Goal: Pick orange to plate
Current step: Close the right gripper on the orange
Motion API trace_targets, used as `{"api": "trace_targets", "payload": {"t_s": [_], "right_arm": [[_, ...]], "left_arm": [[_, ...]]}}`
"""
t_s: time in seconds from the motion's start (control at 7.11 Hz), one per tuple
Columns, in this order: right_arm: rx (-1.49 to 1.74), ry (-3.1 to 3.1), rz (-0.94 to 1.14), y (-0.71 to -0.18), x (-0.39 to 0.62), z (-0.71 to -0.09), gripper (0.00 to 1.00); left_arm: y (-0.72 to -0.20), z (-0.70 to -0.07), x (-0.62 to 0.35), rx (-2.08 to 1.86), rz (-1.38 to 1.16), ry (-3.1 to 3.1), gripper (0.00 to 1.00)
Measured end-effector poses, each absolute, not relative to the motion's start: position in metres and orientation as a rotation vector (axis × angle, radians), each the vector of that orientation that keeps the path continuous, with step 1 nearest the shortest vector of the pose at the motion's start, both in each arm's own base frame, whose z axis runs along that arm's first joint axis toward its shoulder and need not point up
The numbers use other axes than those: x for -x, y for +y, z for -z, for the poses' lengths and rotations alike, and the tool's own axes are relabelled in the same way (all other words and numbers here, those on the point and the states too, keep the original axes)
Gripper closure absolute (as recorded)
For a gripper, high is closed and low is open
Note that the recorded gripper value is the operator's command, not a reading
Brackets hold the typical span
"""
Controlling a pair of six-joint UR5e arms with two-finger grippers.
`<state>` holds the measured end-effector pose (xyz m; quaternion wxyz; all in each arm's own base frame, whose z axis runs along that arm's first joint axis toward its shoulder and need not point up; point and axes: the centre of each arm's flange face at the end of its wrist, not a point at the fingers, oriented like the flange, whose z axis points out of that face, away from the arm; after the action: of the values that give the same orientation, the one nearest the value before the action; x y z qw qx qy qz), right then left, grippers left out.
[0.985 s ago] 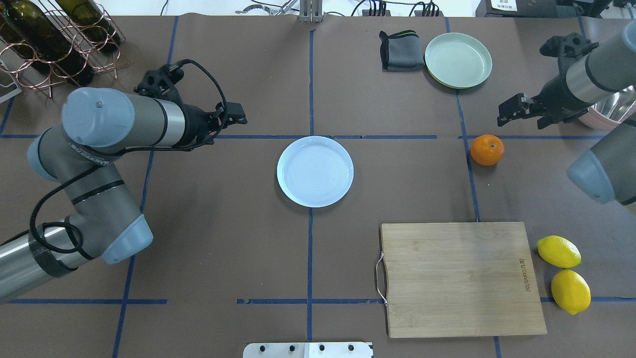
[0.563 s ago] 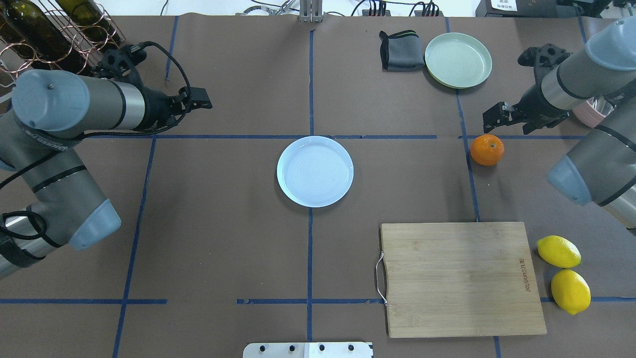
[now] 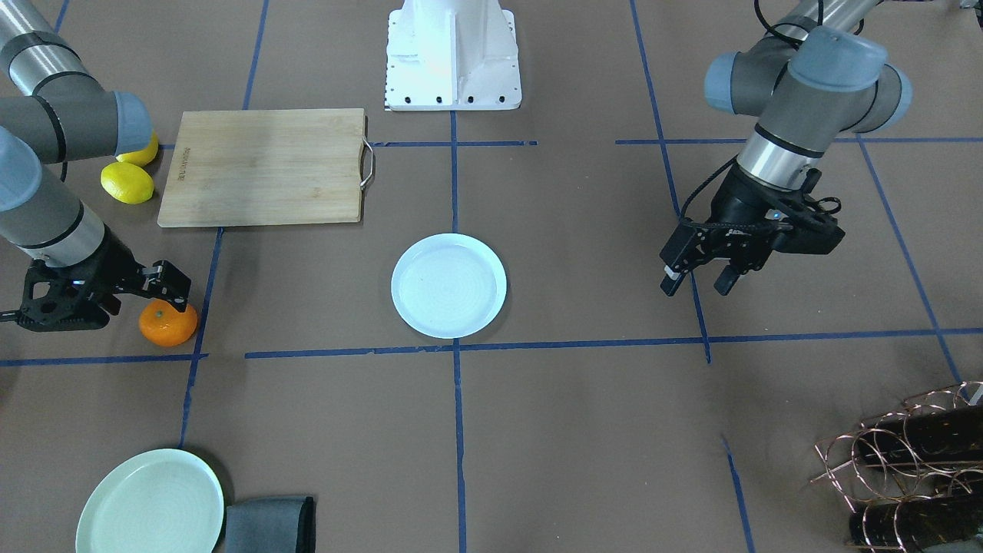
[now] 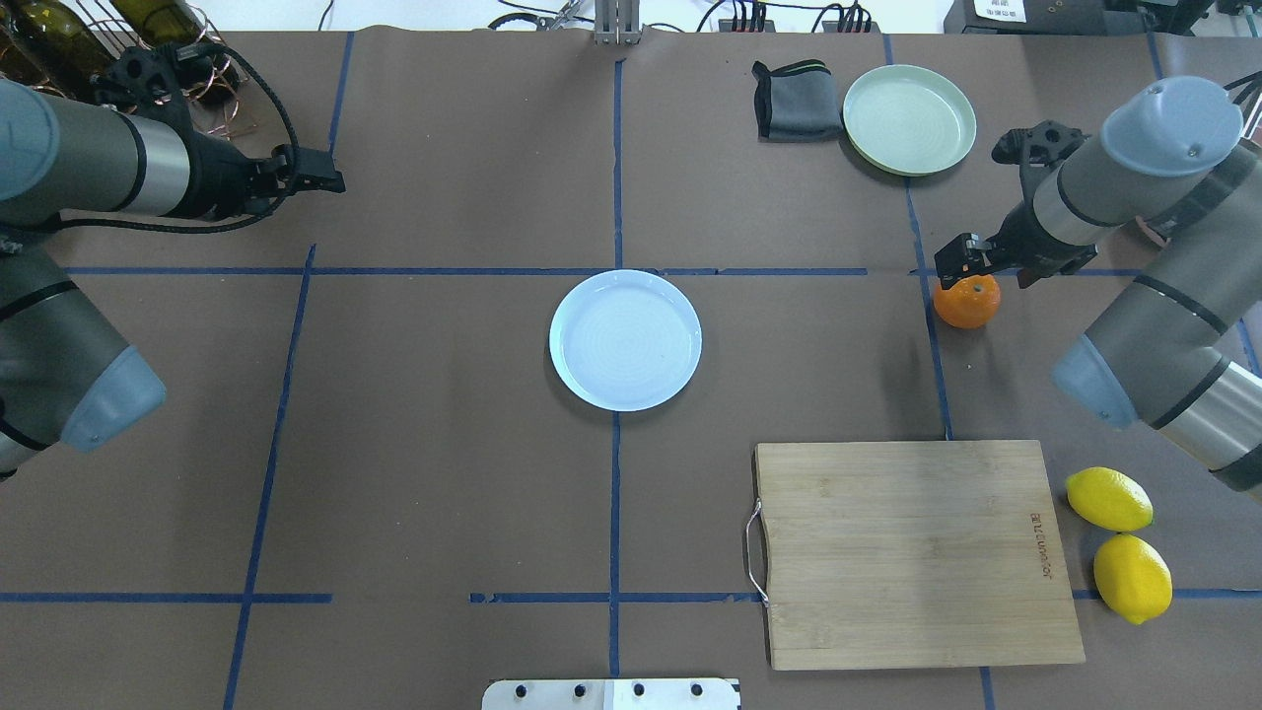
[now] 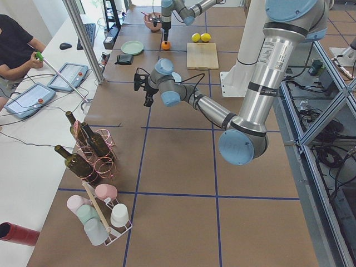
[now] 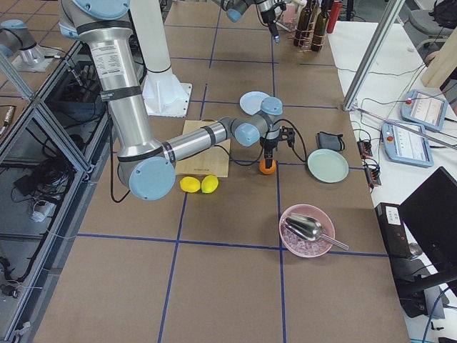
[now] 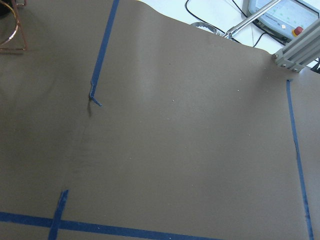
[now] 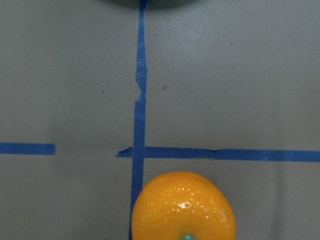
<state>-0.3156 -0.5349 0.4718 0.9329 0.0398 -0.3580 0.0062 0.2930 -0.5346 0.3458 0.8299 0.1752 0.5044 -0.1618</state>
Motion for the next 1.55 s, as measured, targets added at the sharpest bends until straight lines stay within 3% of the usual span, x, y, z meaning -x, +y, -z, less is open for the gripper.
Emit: {"api": "trace_targets", "payload": {"t_s": [0.99,1.13,1.27,1.41,1.55], "right_arm": [[-0.067,-0.692,-0.005,-0.551,0.341,-0.486,0.0],[-0.065,-0.69,-0.007,-0.551,0.34,-0.487,0.32],[-0.066,-0.689,-0.009,-0.552,0.339,-0.487,0.74],[-0.069,-0.691,-0.011,-0.553,0.338,-0.486,0.94],[-0.076,-0.696,-0.01,-0.553,0.336,-0.482,0.99]], "left_arm": [[-0.535,-0.356,-0.289,-0.365,0.347,1.055,0.0],[-0.535,-0.355,-0.289,-0.366,0.347,1.056,0.0],[-0.535,-0.355,-0.288,-0.366,0.347,1.057,0.0],[-0.534,-0.355,-0.288,-0.367,0.347,1.057,0.0],[-0.536,-0.356,-0.284,-0.374,0.342,1.052,0.0]]}}
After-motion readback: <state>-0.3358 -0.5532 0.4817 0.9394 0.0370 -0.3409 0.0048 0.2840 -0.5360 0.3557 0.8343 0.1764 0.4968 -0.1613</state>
